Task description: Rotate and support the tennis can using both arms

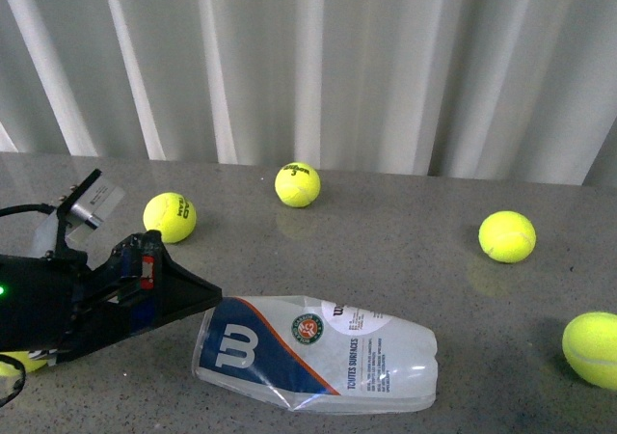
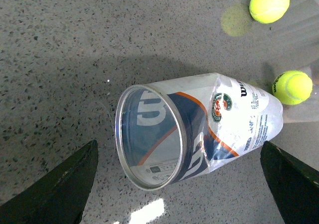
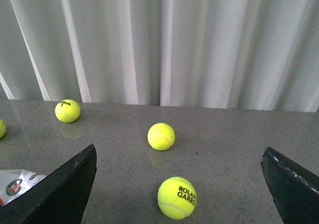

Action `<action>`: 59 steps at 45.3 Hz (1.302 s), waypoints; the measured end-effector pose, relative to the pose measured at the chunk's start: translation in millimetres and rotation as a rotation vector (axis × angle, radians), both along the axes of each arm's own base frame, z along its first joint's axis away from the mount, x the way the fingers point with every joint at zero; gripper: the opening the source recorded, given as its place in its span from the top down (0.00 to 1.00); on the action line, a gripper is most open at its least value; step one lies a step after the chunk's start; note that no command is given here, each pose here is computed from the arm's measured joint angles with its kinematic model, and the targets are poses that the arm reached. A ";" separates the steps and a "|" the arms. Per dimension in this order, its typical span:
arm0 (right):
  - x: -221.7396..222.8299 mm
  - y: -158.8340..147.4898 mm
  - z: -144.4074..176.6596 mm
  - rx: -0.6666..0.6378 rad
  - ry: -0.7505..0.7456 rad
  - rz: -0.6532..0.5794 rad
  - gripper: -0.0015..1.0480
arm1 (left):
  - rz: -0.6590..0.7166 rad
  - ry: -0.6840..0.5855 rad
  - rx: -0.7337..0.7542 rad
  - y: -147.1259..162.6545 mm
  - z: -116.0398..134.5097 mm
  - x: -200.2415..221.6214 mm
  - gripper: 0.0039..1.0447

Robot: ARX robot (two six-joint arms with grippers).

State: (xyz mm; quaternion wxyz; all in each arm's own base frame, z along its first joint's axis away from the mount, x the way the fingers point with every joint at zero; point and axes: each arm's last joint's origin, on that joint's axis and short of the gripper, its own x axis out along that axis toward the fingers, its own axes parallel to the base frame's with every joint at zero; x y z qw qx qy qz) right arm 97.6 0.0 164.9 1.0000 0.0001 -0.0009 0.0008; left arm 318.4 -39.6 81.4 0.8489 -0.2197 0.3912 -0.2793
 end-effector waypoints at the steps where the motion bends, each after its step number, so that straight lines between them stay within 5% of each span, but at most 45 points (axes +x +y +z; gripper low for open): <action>1: 0.0 0.0 0.0 0.000 0.000 0.000 0.07 | -0.003 0.000 -0.001 -0.9 -0.6 1.4 0.06; 32: 0.0 0.0 0.0 0.000 0.000 0.000 0.07 | -0.075 0.068 -0.188 -51.8 -33.8 25.4 0.07; 46: 0.0 0.0 0.0 0.000 0.000 0.000 0.07 | -0.081 0.151 -0.222 -58.8 -37.5 25.4 0.52; 55: 0.0 0.0 0.0 0.000 0.000 0.000 0.07 | -0.067 0.189 -0.245 -55.0 -37.0 21.7 0.93; 59: 0.0 0.0 0.0 0.000 0.000 0.000 0.07 | -0.075 0.178 -0.264 -52.7 -26.2 19.0 0.97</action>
